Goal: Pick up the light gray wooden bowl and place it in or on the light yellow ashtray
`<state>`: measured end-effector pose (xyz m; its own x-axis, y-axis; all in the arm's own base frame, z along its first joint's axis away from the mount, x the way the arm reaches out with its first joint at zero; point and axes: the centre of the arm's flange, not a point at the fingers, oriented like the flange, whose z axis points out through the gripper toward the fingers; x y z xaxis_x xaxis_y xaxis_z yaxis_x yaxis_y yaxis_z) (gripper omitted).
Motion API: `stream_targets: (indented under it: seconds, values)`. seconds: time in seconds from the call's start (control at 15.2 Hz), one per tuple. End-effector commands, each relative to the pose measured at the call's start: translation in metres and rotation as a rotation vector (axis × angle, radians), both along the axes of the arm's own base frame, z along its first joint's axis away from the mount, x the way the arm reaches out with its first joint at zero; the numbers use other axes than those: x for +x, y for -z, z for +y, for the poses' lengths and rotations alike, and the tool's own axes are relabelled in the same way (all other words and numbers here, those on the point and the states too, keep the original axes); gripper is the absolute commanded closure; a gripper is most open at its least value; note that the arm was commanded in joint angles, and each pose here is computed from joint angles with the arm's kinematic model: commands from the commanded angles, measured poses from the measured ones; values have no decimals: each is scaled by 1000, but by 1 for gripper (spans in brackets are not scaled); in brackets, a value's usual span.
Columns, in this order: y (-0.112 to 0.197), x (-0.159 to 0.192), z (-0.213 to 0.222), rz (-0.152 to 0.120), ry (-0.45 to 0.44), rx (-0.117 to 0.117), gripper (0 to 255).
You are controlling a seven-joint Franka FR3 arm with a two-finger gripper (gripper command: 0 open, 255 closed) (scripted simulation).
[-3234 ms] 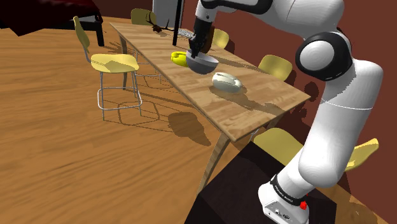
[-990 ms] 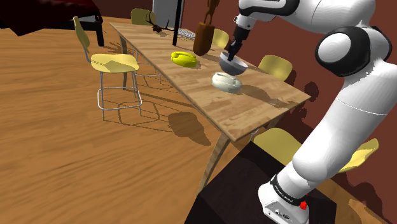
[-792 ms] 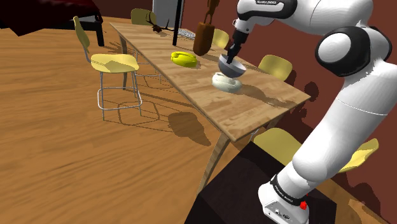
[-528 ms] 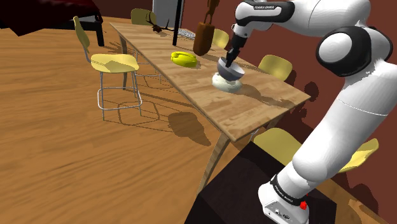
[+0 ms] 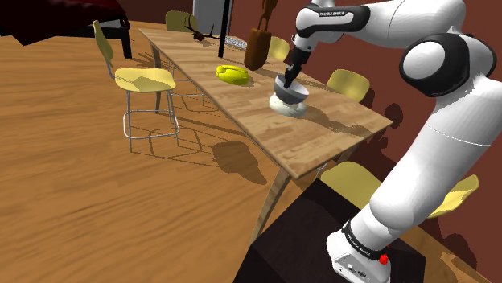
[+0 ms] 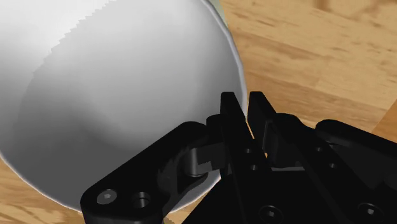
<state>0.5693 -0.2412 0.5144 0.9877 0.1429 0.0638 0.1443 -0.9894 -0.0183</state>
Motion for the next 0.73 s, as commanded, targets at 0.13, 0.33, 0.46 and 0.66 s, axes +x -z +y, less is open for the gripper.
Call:
stream_targets:
  seconds: [0.13, 0.33, 0.46, 0.66]
  values:
    - [0, 0, -1, 1, 1, 0, 0]
    - [0, 0, -1, 1, 1, 0, 0]
    - [-13, -1, -1, 1, 1, 0, 0]
    - [-49, -3, -2, 1, 1, 0, 0]
